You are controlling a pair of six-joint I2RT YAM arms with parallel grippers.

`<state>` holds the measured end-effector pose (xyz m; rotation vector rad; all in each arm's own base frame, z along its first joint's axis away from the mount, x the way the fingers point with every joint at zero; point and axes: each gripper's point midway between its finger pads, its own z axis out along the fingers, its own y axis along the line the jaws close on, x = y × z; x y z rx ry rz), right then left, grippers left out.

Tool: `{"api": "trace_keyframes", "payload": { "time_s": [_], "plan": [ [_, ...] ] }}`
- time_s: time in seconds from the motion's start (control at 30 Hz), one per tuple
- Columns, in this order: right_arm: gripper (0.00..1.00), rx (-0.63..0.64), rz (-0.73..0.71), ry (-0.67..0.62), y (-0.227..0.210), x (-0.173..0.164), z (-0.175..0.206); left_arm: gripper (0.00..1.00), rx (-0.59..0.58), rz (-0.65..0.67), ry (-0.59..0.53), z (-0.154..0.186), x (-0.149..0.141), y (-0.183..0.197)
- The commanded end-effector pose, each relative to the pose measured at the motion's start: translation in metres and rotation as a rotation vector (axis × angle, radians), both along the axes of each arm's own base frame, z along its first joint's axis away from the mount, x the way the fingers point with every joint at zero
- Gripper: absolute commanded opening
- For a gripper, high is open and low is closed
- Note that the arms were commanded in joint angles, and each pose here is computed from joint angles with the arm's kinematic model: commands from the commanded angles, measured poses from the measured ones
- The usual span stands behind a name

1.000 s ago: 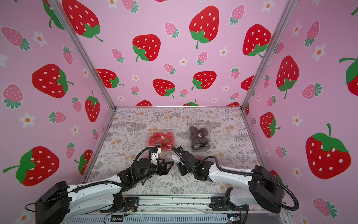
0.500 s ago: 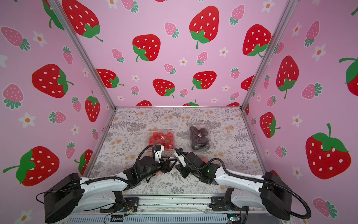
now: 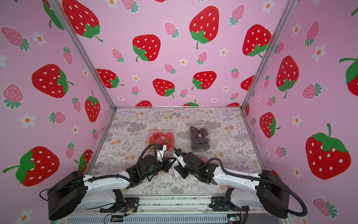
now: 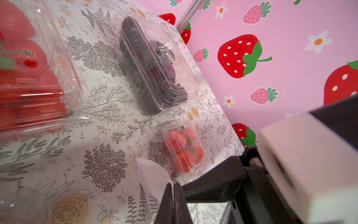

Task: Label fruit boxes
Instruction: Pick up the label sticker from the center of the board, then adjust the label sticker.

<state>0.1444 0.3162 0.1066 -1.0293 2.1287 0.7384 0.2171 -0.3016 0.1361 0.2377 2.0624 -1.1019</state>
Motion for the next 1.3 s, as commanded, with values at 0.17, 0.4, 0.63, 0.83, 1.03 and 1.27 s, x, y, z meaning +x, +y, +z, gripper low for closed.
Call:
{"api": "trace_keyframes", "payload": {
  "time_s": [0.17,0.4,0.63,0.83,1.03,1.27],
  "plan": [
    [0.77,0.05,-0.009,-0.122,-0.01,0.015,0.027,0.0,-0.006,-0.053,-0.107,0.035,0.002,-0.001],
    [0.74,0.302,0.173,-0.077,-0.024,0.008,0.059,0.0,-0.031,-0.313,-0.239,0.071,-0.022,-0.007],
    [0.57,0.423,0.301,-0.026,-0.024,-0.011,0.07,0.0,-0.06,-0.399,-0.274,0.08,-0.034,-0.011],
    [0.46,0.43,0.322,-0.01,-0.021,-0.012,0.069,0.0,-0.086,-0.442,-0.291,0.085,-0.042,-0.013],
    [0.34,0.447,0.312,-0.024,-0.025,-0.009,0.068,0.0,-0.071,-0.406,-0.283,0.082,-0.036,-0.012],
    [0.12,0.476,0.322,-0.04,-0.029,-0.013,0.074,0.0,-0.076,-0.406,-0.299,0.081,-0.038,-0.009]
  ]
}}
